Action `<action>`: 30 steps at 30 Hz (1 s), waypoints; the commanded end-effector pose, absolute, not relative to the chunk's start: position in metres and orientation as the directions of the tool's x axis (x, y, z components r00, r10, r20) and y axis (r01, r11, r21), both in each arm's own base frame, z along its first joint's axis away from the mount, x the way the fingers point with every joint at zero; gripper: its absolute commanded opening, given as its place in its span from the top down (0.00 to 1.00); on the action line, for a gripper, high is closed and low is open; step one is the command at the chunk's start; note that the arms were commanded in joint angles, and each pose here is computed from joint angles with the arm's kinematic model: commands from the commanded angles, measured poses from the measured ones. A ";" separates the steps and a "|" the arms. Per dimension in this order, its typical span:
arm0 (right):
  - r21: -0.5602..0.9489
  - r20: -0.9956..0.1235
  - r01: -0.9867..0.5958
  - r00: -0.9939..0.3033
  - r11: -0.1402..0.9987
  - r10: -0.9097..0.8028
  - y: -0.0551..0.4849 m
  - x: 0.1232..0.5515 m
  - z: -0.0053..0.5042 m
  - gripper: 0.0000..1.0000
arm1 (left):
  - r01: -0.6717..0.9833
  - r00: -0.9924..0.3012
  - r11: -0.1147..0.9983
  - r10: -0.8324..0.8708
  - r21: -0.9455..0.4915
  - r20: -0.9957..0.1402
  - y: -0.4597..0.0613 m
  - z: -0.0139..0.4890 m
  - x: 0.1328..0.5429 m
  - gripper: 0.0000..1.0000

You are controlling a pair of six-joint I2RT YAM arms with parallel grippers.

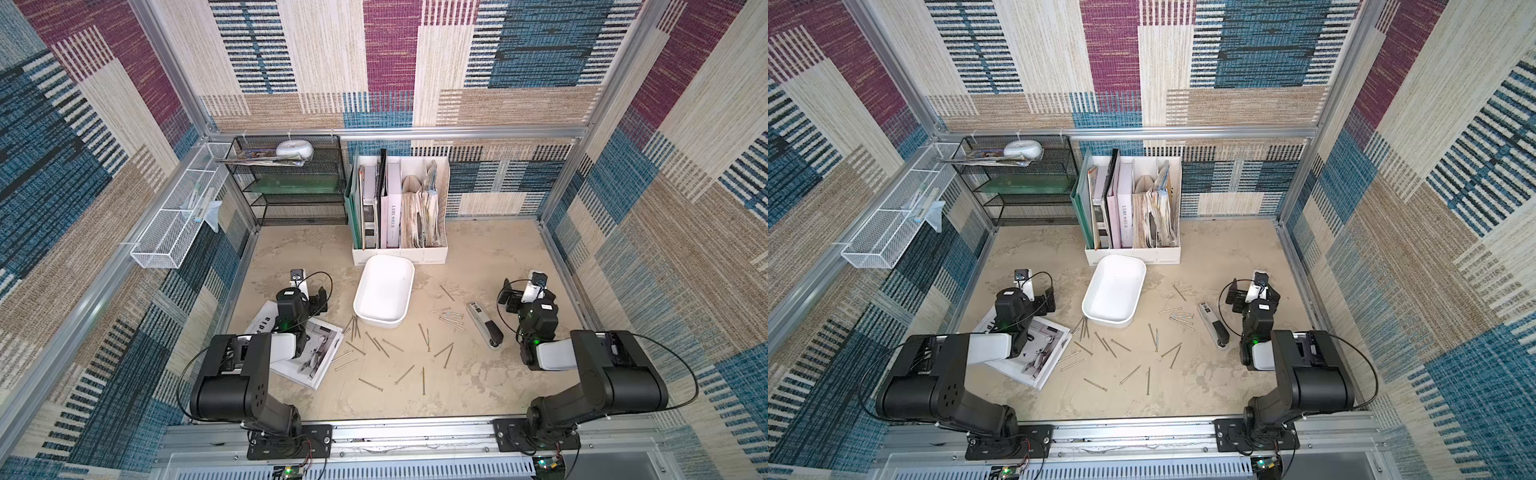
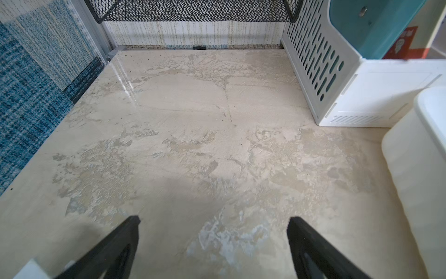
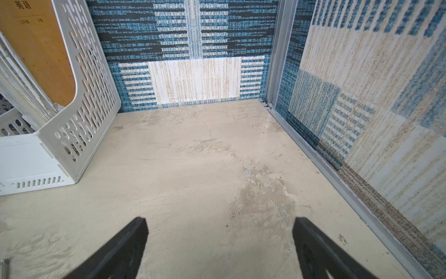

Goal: Put the nails on the desktop into the storage box
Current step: Move the distractor to the center of the board.

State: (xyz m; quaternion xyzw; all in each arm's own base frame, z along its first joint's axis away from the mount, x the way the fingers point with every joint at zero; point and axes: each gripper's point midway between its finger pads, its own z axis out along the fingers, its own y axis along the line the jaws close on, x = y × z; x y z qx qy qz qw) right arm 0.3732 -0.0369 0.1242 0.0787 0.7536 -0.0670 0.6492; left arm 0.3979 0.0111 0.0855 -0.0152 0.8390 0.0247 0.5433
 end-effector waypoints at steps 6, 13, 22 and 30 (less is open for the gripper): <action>0.005 -0.991 0.207 -0.130 0.978 0.033 -0.037 0.374 0.128 0.01 | -0.047 -0.394 0.999 0.003 0.023 -0.919 0.010 0.090 0.400 0.01; 0.006 -0.991 0.208 -0.129 0.978 0.033 -0.037 0.374 0.129 0.01 | -0.047 -0.394 0.999 -0.001 0.020 -0.919 0.011 0.090 0.400 0.01; 0.005 -0.992 0.206 -0.126 0.979 0.032 -0.037 0.374 0.129 0.01 | -0.020 -0.397 1.000 -0.015 -0.008 -0.918 0.011 0.090 0.401 0.01; 0.102 -0.944 0.195 -0.291 0.975 0.157 -0.029 0.403 0.195 0.01 | -0.299 -0.294 0.951 -0.175 -0.083 -0.940 0.043 0.205 0.376 0.01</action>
